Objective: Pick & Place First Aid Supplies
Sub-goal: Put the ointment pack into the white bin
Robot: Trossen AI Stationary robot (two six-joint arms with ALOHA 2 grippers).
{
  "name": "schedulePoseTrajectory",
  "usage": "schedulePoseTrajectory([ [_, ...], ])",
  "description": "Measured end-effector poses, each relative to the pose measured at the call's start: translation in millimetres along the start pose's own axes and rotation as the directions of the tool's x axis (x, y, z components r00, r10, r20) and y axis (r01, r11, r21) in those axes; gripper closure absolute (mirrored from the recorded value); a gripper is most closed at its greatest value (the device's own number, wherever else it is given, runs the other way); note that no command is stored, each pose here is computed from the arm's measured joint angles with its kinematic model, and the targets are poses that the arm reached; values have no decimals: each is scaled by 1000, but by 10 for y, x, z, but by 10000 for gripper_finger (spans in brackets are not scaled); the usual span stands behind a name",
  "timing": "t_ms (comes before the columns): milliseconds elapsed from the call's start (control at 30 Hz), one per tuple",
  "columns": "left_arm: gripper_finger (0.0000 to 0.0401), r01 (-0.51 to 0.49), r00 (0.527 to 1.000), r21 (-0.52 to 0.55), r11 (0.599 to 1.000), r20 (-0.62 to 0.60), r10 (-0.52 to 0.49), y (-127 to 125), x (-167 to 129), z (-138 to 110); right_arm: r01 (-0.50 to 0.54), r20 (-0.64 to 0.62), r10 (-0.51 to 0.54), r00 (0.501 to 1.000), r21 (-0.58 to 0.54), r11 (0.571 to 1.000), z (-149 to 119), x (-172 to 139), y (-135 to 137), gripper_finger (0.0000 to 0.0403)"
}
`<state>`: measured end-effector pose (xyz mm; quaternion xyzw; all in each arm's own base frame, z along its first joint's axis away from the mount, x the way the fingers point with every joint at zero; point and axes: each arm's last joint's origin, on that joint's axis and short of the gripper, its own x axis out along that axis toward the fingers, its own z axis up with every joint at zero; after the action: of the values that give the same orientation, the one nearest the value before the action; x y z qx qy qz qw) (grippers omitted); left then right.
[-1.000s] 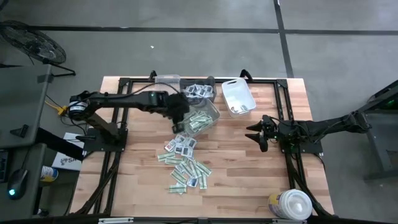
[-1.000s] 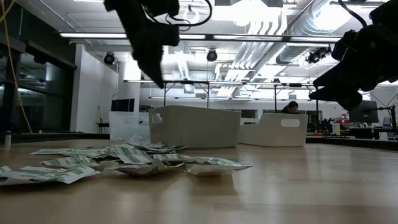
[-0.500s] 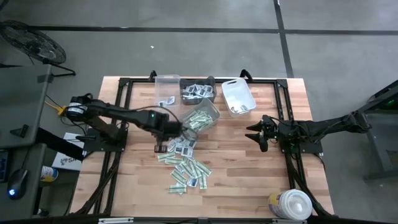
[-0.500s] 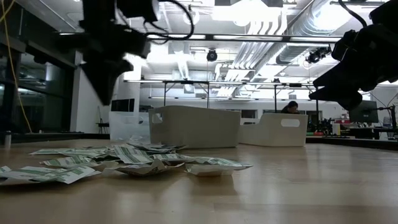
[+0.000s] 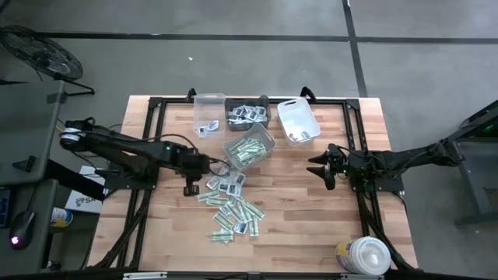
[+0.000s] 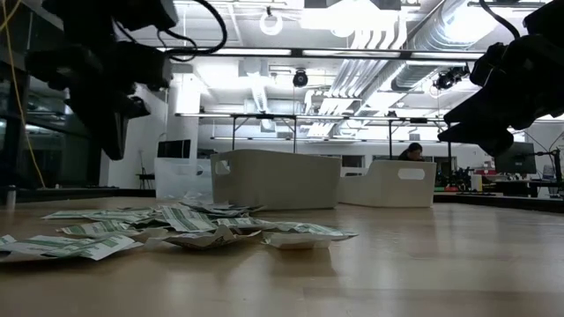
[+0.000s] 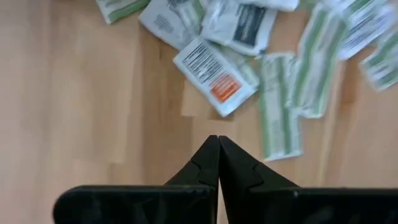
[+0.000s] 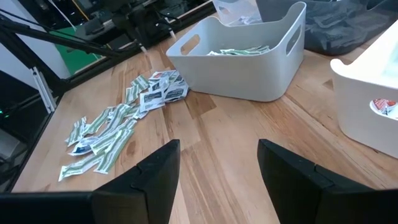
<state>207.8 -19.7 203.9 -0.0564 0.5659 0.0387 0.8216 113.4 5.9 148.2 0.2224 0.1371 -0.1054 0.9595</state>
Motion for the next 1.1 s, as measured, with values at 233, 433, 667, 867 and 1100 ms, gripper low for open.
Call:
schedulePoseTrajectory([
  [233,401,144,985,-140,980,115,-128,117,27,-204,0,0,0,1000,0,1000,0,0,0,195],
  [433,401,217,967,-231,949,182,-177,122,111,-256,0,0,0,1000,-1,1000,0,0,0,195],
  [667,401,305,933,-289,907,283,-223,110,195,-243,0,0,0,1000,0,1000,0,0,0,195],
  [867,401,351,912,-283,893,321,-256,98,201,-220,0,0,0,1000,0,1000,0,0,0,195],
  [1100,400,389,903,-299,871,312,-296,87,198,-222,0,0,0,1000,0,1000,0,0,0,195],
])
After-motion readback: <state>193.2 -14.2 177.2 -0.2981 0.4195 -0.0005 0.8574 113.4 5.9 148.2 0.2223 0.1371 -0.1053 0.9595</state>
